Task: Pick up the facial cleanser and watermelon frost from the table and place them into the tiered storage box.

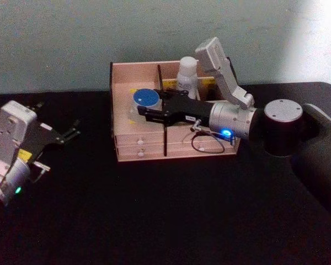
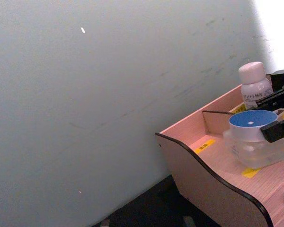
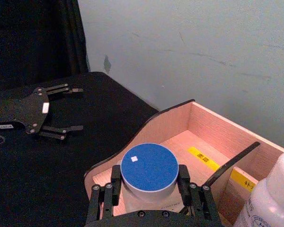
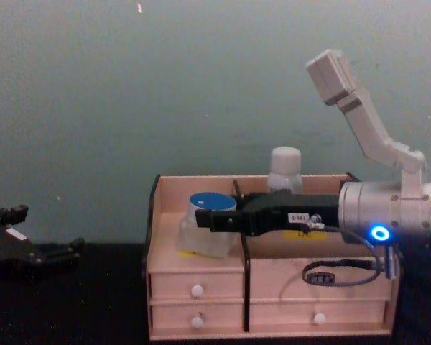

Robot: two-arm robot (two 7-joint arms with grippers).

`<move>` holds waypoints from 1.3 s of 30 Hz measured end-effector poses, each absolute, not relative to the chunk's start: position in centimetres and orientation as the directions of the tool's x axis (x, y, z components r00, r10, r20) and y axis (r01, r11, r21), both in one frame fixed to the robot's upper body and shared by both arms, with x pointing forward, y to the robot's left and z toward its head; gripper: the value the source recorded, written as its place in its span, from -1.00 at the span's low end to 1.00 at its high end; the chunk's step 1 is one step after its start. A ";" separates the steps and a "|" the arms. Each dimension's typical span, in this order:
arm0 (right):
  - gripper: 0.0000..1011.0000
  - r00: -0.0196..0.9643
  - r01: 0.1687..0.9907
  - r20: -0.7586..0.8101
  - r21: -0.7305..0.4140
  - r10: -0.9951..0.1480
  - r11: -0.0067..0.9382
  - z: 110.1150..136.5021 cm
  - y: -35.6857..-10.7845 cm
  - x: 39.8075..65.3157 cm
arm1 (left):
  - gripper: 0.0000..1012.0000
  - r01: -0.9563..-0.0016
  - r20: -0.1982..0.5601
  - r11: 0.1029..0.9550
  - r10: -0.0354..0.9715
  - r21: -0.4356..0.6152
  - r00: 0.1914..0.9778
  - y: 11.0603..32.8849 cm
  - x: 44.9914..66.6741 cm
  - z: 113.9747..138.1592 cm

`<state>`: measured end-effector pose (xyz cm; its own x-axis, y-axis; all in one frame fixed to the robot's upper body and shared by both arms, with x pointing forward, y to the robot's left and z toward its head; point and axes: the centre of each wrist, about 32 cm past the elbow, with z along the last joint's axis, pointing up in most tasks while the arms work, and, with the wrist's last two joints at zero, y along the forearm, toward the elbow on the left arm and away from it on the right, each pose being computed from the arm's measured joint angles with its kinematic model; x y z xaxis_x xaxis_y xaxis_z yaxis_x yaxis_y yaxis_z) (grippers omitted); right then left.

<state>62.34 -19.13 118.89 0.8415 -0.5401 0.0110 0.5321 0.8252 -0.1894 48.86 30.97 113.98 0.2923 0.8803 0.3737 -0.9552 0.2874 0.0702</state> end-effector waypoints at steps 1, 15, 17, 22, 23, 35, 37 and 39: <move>0.42 0.841 0.532 0.011 -0.190 -0.540 0.825 118.9 -19.1 62.3 | 0.98 -0.955 0.374 0.287 0.880 0.070 0.292 31.0 48.9 114.0; 0.42 0.842 0.532 0.012 -0.189 -0.539 0.826 118.9 -19.1 62.3 | 0.98 -0.955 0.374 0.287 0.880 0.070 0.292 31.0 48.9 114.0; 0.44 0.842 0.531 0.012 -0.189 -0.539 0.826 118.9 -19.1 62.3 | 0.98 -0.955 0.374 0.287 0.880 0.070 0.292 31.0 48.9 114.0; 0.69 0.843 0.531 0.012 -0.188 -0.538 0.826 118.9 -19.1 62.3 | 0.98 -0.955 0.374 0.287 0.880 0.070 0.292 31.0 48.9 114.0; 0.73 0.843 0.531 0.012 -0.188 -0.538 0.826 118.9 -19.1 62.3 | 0.98 -0.955 0.374 0.287 0.880 0.070 0.292 31.0 48.9 114.0; 0.98 0.843 0.530 0.012 -0.188 -0.538 0.827 118.9 -19.2 62.3 | 0.98 -0.955 0.374 0.287 0.880 0.070 0.292 31.0 48.9 114.0; 0.98 0.843 0.530 0.012 -0.188 -0.538 0.827 118.9 -19.2 62.3 | 0.98 -0.955 0.374 0.287 0.880 0.070 0.292 31.0 48.9 114.0; 0.98 0.842 0.533 0.021 -0.178 -0.539 0.827 118.9 -19.2 62.2 | 0.98 -0.955 0.374 0.287 0.880 0.070 0.292 31.0 48.9 114.0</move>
<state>62.20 -19.15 118.87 0.8423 -0.5386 0.0206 0.5331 0.8270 -0.1785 48.86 30.97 113.98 0.2923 0.8803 0.3738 -0.9552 0.2873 0.0703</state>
